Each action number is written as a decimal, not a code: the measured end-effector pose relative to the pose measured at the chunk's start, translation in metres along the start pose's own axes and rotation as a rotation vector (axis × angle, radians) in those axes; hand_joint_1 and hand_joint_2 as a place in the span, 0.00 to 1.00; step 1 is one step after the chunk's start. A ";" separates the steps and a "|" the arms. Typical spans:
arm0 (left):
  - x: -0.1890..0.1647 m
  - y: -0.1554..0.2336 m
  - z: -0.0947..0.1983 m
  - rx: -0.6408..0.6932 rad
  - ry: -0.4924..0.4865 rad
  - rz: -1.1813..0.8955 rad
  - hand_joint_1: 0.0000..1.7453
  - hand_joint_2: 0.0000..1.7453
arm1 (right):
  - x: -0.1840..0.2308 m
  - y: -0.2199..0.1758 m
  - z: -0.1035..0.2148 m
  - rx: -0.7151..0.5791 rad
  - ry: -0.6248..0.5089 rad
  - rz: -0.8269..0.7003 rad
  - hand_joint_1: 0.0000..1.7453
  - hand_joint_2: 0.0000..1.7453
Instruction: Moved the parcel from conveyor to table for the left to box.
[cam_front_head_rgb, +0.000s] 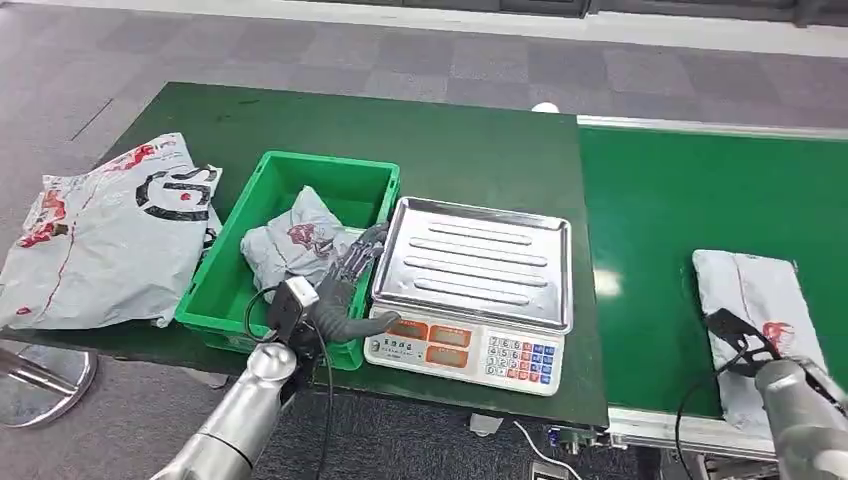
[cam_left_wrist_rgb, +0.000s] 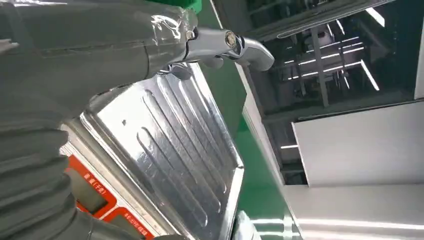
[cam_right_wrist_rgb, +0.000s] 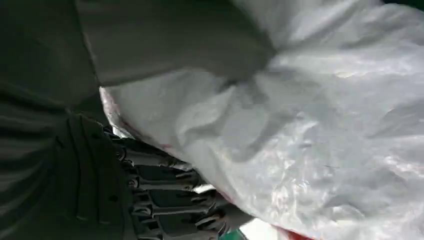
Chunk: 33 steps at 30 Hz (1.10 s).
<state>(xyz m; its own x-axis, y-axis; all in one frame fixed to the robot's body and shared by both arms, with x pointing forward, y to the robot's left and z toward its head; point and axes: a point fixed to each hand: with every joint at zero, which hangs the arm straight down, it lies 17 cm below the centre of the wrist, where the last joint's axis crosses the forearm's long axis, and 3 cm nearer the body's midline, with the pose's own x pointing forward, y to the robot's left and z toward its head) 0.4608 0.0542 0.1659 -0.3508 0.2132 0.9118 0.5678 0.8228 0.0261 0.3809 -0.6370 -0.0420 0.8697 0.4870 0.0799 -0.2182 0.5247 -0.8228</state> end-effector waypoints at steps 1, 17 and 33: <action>0.000 0.001 0.000 0.002 0.000 0.000 0.00 1.00 | 0.004 -0.001 0.001 0.005 -0.005 0.004 1.00 1.00; -0.002 0.007 0.008 0.034 0.002 0.012 0.00 1.00 | 0.039 0.000 0.008 -0.005 -0.075 -0.017 1.00 1.00; 0.004 0.003 0.011 0.031 -0.017 0.020 0.00 1.00 | 0.170 -0.158 0.161 -0.752 -0.906 -0.532 1.00 1.00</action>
<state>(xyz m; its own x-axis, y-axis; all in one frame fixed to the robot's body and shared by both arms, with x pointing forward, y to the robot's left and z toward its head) 0.4531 0.0636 0.1650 -0.3523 0.2383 0.9051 0.5511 0.8344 -0.0052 0.4918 -0.5249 0.1920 0.0998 0.7929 0.6011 0.6186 0.4238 -0.6617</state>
